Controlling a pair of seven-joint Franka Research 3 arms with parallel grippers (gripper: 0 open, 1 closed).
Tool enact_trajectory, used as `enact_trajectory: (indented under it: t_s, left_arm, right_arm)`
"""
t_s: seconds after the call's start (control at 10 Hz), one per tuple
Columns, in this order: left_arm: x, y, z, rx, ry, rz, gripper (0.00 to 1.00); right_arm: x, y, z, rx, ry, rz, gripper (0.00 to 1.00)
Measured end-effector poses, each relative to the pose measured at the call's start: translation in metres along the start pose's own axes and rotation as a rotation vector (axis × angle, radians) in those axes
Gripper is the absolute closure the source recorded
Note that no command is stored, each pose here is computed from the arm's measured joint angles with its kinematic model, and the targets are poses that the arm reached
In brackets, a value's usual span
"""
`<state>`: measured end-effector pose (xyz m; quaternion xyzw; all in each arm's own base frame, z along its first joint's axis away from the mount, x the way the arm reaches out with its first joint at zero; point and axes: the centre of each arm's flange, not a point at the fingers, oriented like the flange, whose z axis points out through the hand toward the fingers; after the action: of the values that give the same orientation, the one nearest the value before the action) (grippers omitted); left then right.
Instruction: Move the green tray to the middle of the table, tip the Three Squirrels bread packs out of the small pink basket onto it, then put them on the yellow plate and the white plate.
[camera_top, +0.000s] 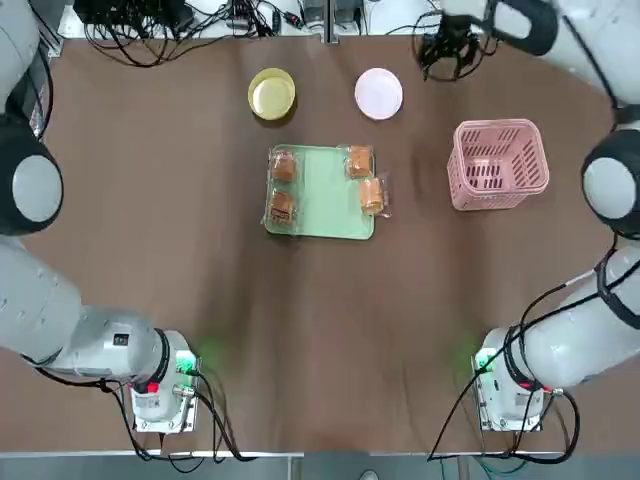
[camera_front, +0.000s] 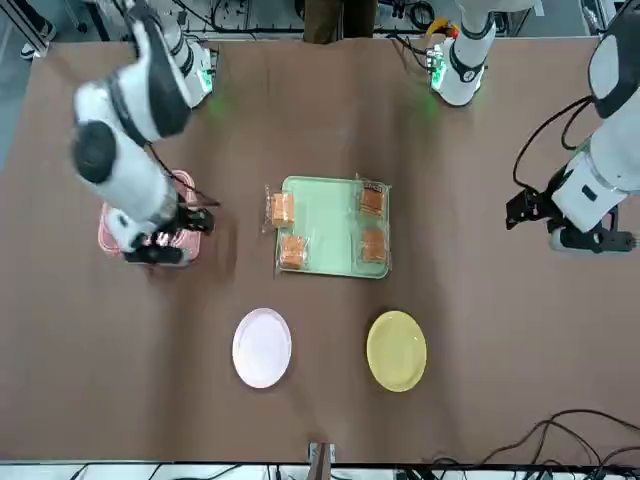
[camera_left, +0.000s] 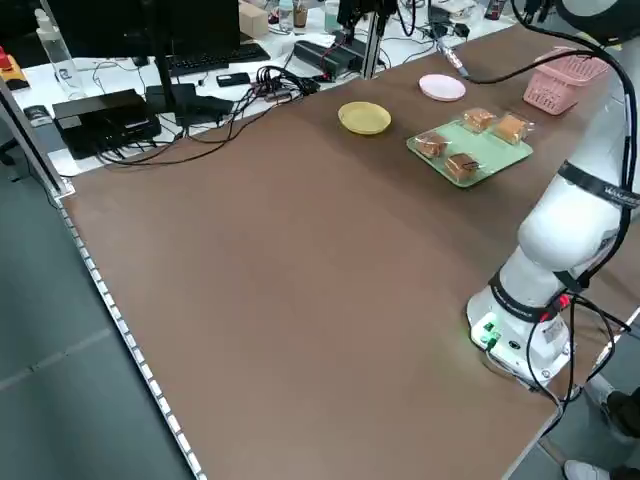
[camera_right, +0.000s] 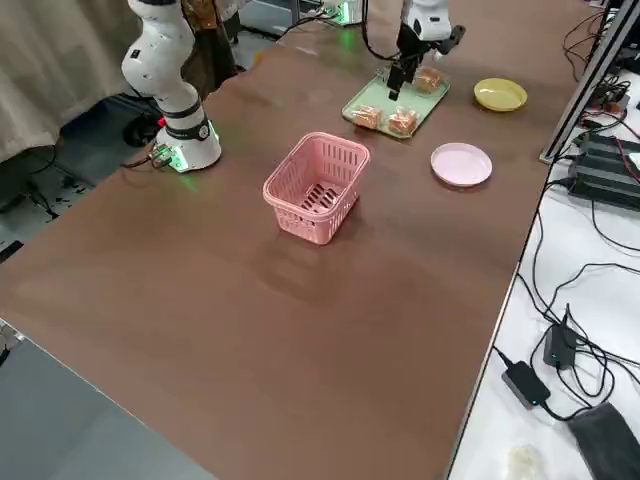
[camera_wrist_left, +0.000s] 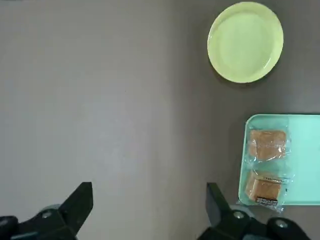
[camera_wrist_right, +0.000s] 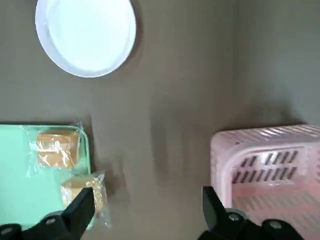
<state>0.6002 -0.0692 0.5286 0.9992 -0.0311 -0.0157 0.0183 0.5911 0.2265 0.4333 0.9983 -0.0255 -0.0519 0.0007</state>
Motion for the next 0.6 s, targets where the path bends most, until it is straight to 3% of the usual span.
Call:
enact_trajectory:
  t_s: [0.3,0.6]
  left_arm:
    - [0.004,0.031,0.091,-0.009,0.023,0.015,0.0]
    - [-0.034,0.126,0.185,-0.018,-0.022,-0.02,0.0]
  right_arm:
    - [0.013,-0.019,0.036,0.008,0.022,0.007,0.04]
    - [0.017,-0.042,0.064,0.017,0.043,0.042,0.04]
